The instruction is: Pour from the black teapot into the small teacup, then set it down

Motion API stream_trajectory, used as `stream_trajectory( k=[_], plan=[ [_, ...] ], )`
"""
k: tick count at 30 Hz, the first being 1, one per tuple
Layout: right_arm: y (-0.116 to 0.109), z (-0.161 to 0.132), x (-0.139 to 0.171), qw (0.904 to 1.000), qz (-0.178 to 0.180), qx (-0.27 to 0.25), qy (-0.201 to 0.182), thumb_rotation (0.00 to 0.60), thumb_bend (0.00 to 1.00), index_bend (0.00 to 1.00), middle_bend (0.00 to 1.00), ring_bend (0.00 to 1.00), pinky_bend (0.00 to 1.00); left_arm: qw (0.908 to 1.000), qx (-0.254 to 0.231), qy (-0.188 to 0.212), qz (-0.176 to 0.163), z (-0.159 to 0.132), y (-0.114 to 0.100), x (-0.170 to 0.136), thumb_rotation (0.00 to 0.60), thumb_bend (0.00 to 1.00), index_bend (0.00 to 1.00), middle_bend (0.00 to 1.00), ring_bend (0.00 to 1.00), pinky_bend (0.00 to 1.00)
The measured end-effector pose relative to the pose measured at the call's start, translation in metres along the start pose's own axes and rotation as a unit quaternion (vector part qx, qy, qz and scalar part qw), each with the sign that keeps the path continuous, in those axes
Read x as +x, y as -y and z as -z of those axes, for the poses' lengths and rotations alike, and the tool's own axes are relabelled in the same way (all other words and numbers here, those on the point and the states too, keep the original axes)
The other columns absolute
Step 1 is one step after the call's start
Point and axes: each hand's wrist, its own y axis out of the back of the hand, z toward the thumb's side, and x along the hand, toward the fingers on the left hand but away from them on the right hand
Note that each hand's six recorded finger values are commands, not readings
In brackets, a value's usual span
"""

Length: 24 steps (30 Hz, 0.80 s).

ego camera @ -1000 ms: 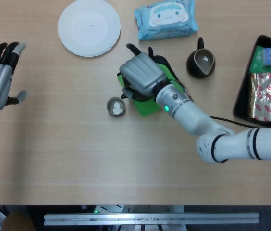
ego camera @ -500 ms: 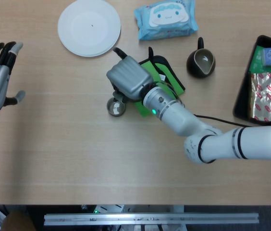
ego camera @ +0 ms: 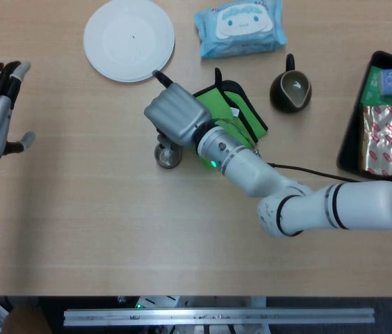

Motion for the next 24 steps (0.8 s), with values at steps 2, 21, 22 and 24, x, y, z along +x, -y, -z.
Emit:
stream_trajectory(
  k=[2, 21, 22, 24],
  plan=[
    [-0.0005, -0.0003, 0.0000, 1.0000, 0.000, 0.003, 0.000, 0.526, 0.37, 1.00, 0.97, 0.88, 0.03, 1.0000, 0.000, 0.001, 0.000, -0.0005, 0.0000, -0.0003, 0.600, 0.21, 0.01, 0.09, 0.07, 0.13],
    [-0.0013, 0.0048, 0.0014, 0.9997, -0.005, 0.021, 0.007, 0.528, 0.37, 1.00, 0.97, 0.88, 0.03, 1.0000, -0.001, 0.005, 0.002, -0.0048, 0.0020, 0.0016, 0.600, 0.21, 0.01, 0.09, 0.07, 0.13],
    [-0.0015, 0.0051, 0.0015, 0.9997, -0.005, 0.021, 0.007, 0.528, 0.37, 1.00, 0.97, 0.88, 0.03, 1.0000, -0.001, 0.005, 0.002, -0.0049, 0.0020, 0.0017, 0.600, 0.21, 0.01, 0.09, 0.07, 0.13],
    [-0.0017, 0.0052, 0.0019, 0.9997, -0.005, 0.021, 0.008, 0.529, 0.37, 1.00, 0.97, 0.88, 0.03, 1.0000, -0.001, 0.005, 0.001, -0.0054, 0.0020, 0.0019, 0.600, 0.21, 0.01, 0.09, 0.07, 0.13]
  ],
)
